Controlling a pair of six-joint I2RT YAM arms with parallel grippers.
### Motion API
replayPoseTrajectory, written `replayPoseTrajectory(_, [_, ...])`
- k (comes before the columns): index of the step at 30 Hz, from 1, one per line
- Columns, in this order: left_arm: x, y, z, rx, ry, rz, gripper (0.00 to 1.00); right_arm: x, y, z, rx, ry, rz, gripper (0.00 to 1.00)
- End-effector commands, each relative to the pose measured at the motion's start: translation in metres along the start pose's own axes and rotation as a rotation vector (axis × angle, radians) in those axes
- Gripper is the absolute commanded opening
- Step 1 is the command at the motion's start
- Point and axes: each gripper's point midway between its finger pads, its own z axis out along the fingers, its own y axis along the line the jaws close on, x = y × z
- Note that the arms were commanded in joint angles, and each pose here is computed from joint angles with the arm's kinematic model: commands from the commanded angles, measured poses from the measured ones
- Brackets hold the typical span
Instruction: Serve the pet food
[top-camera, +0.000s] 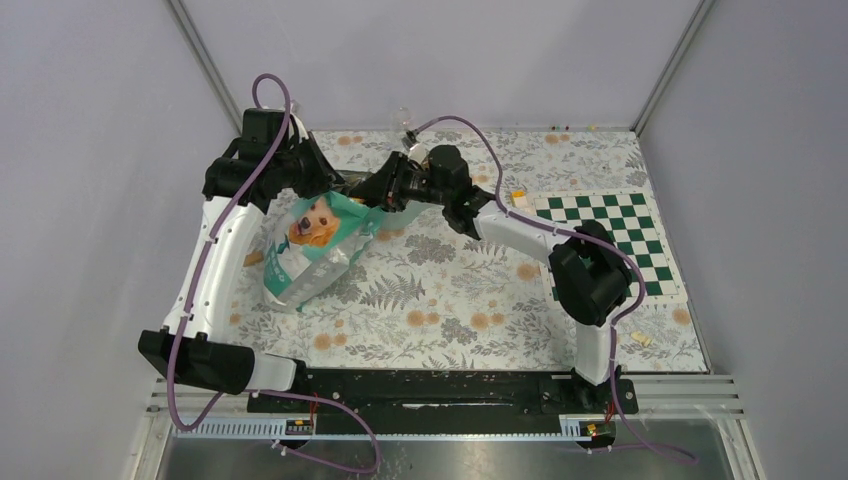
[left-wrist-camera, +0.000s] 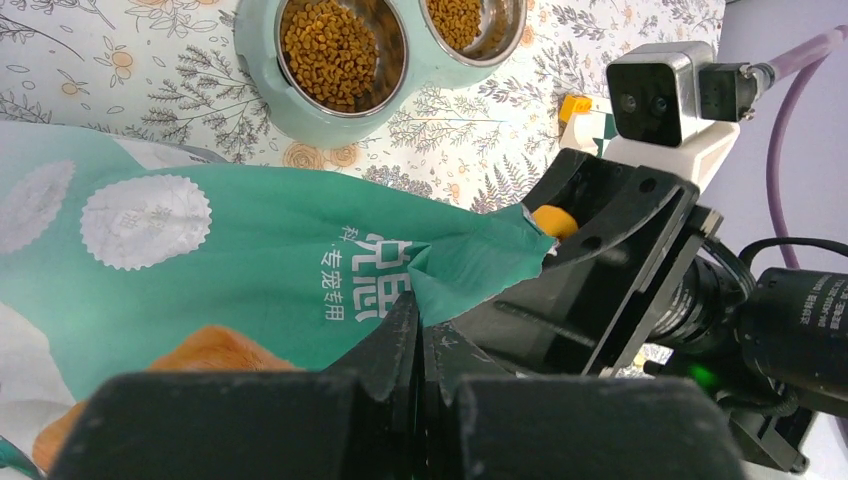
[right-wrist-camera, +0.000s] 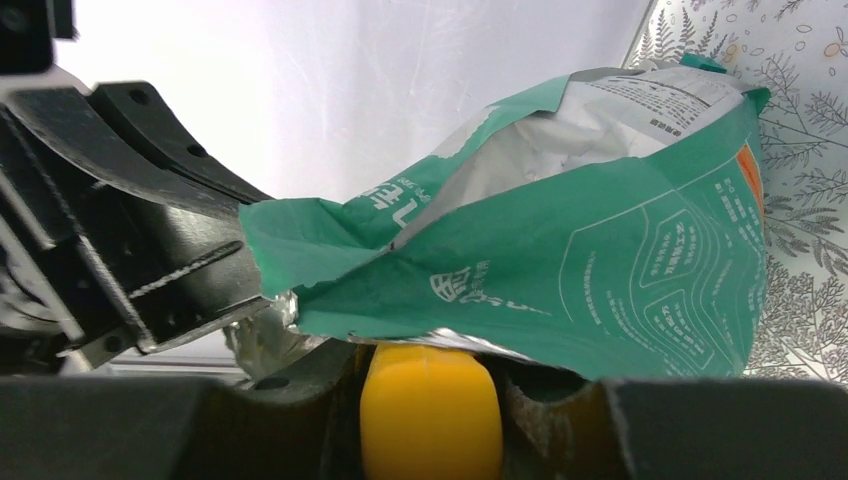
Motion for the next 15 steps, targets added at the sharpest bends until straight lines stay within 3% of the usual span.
replayPoseTrajectory(1, [-0.043,-0.033,-0.029,0.111,-0.185,0.033,0.00,-0.009,0.032,-0.026,-0.109,0.012,0.126,0.00])
replayPoseTrajectory(15, [-0.040,-0.008,-0.027,0.003,-0.199,0.075,0.00,-0.053,0.054,-0.088,-0.108,-0.170,0.084,0.00])
